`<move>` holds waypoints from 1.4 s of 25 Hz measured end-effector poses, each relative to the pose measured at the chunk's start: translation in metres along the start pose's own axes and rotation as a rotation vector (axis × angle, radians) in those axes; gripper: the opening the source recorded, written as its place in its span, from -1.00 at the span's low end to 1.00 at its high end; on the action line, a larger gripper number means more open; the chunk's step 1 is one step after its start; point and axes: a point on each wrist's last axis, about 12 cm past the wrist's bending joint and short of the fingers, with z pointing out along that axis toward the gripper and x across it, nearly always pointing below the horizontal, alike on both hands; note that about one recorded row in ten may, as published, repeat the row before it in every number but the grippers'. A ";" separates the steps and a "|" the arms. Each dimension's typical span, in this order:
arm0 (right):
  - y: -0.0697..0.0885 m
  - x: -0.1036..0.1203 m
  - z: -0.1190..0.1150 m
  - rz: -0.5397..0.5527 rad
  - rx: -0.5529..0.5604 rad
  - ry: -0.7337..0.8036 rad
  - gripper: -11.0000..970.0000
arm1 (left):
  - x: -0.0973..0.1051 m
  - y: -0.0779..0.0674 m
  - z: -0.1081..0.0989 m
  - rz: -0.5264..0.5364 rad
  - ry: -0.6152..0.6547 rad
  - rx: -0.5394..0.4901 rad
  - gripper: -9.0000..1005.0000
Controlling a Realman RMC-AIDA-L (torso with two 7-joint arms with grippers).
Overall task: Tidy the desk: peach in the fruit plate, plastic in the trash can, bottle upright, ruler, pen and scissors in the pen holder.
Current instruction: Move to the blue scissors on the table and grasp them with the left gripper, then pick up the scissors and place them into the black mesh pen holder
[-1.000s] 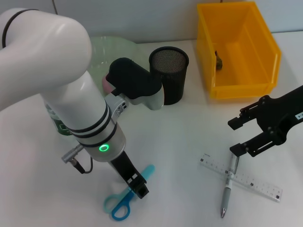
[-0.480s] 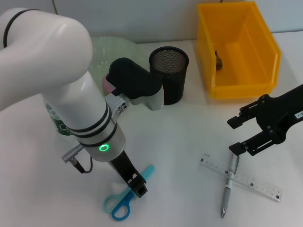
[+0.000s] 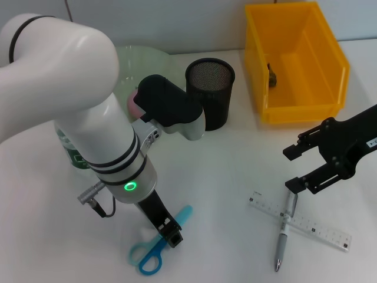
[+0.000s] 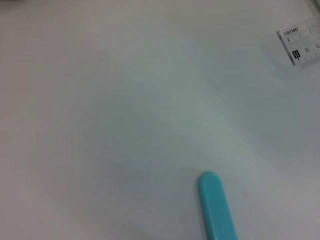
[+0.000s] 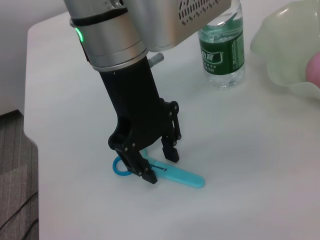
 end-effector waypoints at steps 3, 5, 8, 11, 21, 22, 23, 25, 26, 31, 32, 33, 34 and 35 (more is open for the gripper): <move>0.000 0.000 0.000 0.001 0.000 0.001 0.55 | 0.000 0.000 0.000 0.002 0.001 -0.001 -0.10; 0.000 0.000 0.000 0.002 0.000 0.002 0.55 | 0.000 0.000 0.000 0.002 0.001 -0.001 -0.10; 0.000 0.000 0.000 0.003 0.000 0.002 0.55 | 0.000 0.000 0.000 0.002 0.000 -0.001 -0.12; 0.000 -0.001 0.000 0.003 0.000 0.002 0.54 | 0.000 -0.001 0.002 0.009 0.002 -0.006 -0.13; -0.001 -0.001 0.000 0.003 0.002 0.002 0.54 | -0.002 -0.004 0.001 0.025 0.012 -0.010 -0.17; -0.001 -0.001 0.000 0.004 0.002 0.002 0.54 | -0.002 -0.004 0.001 0.025 0.012 -0.010 -0.18; -0.001 -0.001 0.000 0.004 0.002 0.002 0.54 | -0.003 -0.004 0.000 0.031 0.017 -0.012 -0.18; -0.001 -0.001 0.000 0.004 0.002 0.002 0.54 | -0.003 -0.005 0.000 0.034 0.018 -0.013 -0.24; -0.001 -0.001 0.000 0.004 0.002 0.002 0.54 | -0.004 -0.005 -0.001 0.035 0.018 -0.014 -0.28; -0.001 -0.001 0.000 0.005 0.001 0.002 0.53 | -0.004 -0.005 -0.001 0.038 0.024 -0.016 -0.48; -0.001 -0.001 0.000 0.006 0.001 0.002 0.53 | -0.004 -0.005 -0.001 0.038 0.027 -0.015 -0.48; -0.001 -0.001 0.000 0.006 0.001 0.002 0.53 | -0.004 -0.005 -0.002 0.039 0.027 -0.014 -0.48; -0.001 0.000 0.000 0.007 0.002 0.002 0.53 | -0.004 -0.006 -0.002 0.039 0.026 -0.011 -0.48; -0.001 0.000 0.000 0.007 0.002 0.002 0.53 | -0.005 -0.007 -0.002 0.040 0.024 -0.009 -0.48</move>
